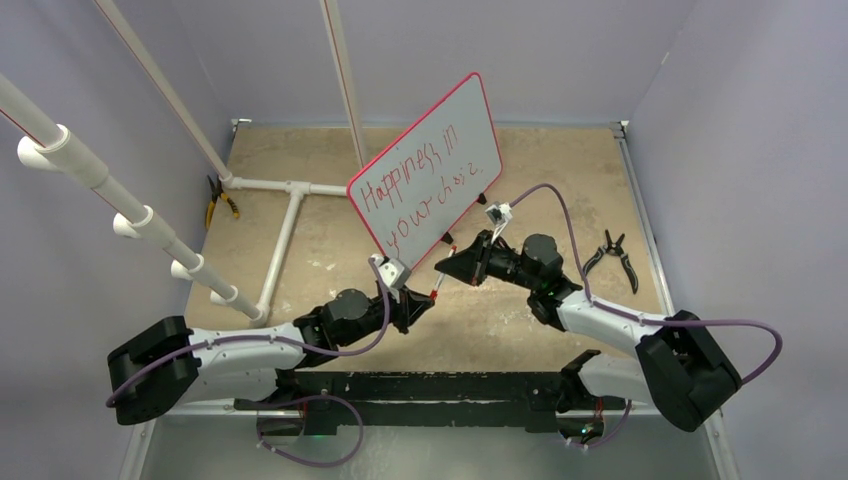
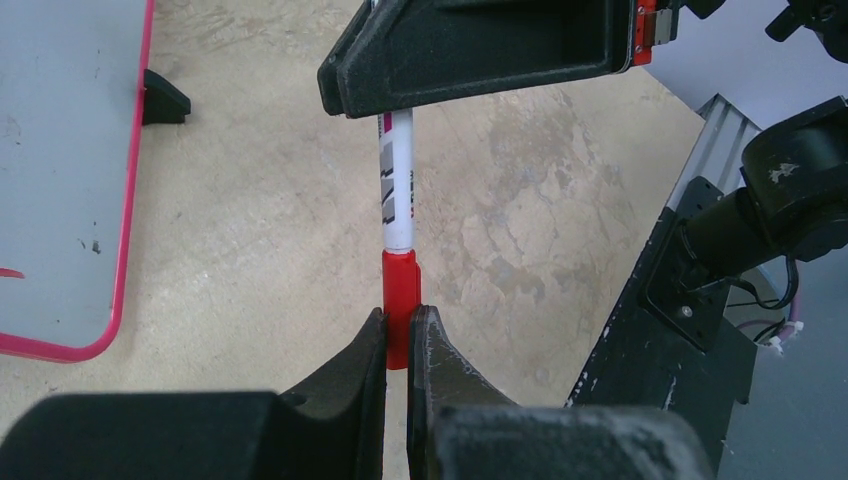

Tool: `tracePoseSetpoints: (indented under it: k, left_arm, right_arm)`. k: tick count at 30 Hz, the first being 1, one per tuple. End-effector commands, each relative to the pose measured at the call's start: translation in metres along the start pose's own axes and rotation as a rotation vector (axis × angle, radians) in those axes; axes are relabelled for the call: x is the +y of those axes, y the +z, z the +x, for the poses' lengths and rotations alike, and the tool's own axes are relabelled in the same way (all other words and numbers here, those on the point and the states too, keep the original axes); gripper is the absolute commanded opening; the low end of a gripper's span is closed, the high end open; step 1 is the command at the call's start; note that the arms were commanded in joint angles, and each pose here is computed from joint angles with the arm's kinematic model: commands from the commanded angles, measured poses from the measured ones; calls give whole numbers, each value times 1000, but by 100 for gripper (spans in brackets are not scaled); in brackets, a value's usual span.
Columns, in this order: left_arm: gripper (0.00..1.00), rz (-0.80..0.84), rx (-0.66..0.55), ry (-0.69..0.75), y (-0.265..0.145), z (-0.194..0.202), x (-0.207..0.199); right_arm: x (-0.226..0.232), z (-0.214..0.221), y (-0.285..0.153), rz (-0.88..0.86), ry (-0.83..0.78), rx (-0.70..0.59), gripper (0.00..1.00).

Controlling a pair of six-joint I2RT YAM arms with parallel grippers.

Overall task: Write a sentence on the whiteboard
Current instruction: Insert the whiteboard marker without the cap into the pen cap.

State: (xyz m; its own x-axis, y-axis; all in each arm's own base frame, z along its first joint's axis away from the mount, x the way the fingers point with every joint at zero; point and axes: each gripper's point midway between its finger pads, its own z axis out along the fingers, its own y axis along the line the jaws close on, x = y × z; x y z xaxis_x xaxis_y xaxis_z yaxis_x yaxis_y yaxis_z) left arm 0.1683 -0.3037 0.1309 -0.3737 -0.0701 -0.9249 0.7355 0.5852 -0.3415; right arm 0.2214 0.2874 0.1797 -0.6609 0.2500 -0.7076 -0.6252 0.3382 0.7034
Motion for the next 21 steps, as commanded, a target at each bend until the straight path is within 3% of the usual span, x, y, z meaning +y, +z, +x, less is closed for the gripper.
tracePoseSetpoints:
  k: [1,8,9,15,21]
  left_arm:
    - [0,22,-166,23,10,-57,-15]
    - [0,19,-150,23,9,-59,-16]
    - [4,16,-138,21,8,-56,-15]
    - [48,12,-39,24,0,-38,-13]
    - [68,56,42,-7,-7,-24,-21]
  right_arm:
    - [2,12,-1,-34,-3,44,0]
    - [-1,14,-4,-12,-6,44,0]
    - [0,12,-4,-10,-8,38,0]
    - [0,7,-5,3,-23,14,0]
    - [3,4,-6,-4,-26,4,0]
